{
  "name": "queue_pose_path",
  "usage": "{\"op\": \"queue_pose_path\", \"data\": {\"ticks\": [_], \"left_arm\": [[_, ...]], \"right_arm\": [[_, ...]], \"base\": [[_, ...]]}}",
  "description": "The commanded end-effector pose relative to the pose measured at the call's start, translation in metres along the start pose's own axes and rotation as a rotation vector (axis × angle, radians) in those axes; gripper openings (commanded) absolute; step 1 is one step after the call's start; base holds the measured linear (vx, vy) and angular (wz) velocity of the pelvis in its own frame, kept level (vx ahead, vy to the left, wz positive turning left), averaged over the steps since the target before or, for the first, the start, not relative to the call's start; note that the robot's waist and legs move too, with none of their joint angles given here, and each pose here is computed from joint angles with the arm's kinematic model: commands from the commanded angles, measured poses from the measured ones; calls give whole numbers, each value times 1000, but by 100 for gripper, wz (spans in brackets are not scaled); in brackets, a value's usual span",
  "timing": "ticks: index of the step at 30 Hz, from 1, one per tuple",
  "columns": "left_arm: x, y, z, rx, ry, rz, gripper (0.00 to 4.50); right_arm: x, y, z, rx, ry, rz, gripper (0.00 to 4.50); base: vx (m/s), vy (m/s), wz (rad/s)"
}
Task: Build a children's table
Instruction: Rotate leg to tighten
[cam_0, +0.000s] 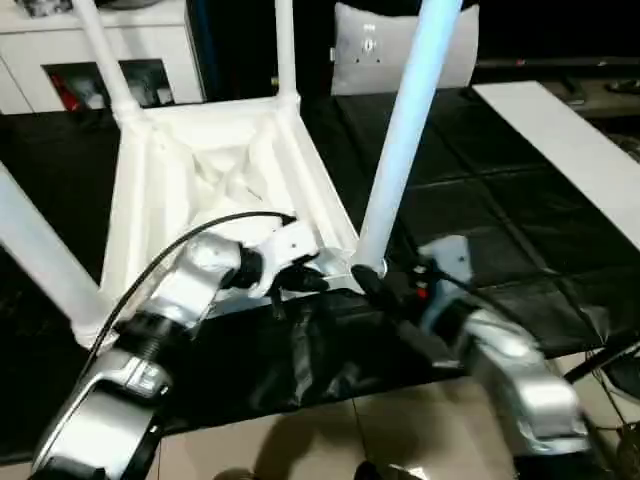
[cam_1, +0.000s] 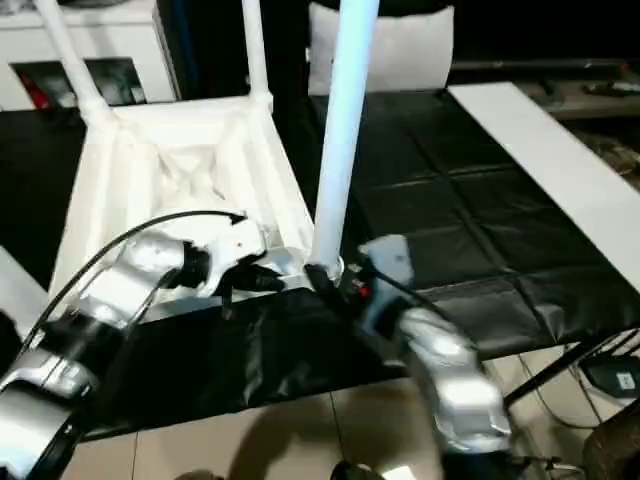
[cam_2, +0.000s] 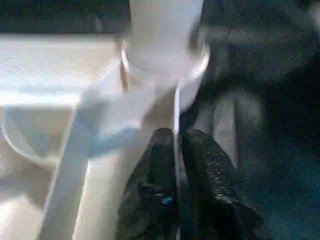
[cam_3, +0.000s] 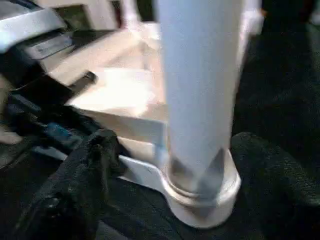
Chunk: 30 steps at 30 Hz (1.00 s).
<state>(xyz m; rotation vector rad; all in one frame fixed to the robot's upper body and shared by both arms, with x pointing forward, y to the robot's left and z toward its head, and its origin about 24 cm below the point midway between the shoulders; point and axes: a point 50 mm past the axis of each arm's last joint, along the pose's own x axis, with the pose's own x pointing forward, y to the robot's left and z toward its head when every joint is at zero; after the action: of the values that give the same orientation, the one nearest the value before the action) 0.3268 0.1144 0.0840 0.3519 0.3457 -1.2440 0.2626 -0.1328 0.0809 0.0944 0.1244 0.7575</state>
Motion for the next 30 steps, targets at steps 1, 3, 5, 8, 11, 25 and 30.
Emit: {"op": "queue_pose_path", "data": {"ticks": [1, 3, 5, 8, 11, 25, 30], "left_arm": [[-1, -7, 19, 26, -99, -27, 72], [-3, -12, 19, 11, -135, 0, 84], [-5, -14, 18, -1, -151, 30, 105], [-13, -25, 16, -30, -187, 91, 129], [-21, -36, 16, -80, -227, 135, 149], [-88, -103, -33, -290, -75, 228, 263], [-124, -120, -46, -349, 44, 274, 291]], "right_arm": [[-1, 9, 8, 9, -32, 84, 424], [-2, 14, 13, 17, -40, 146, 432], [-2, 16, 17, 18, -45, 165, 450], [2, 19, 25, 40, -74, 193, 450], [8, 23, 31, 60, -103, 216, 450], [35, -32, 40, 35, -154, -83, 450], [24, -68, 39, -3, -154, -297, 450]], "base": [[0, 0, 0], [0, 0, 0], [0, 0, 0], [-35, -6, 0], [-17, -2, 0], [0, 0, 0], [0, 0, 0]]}}
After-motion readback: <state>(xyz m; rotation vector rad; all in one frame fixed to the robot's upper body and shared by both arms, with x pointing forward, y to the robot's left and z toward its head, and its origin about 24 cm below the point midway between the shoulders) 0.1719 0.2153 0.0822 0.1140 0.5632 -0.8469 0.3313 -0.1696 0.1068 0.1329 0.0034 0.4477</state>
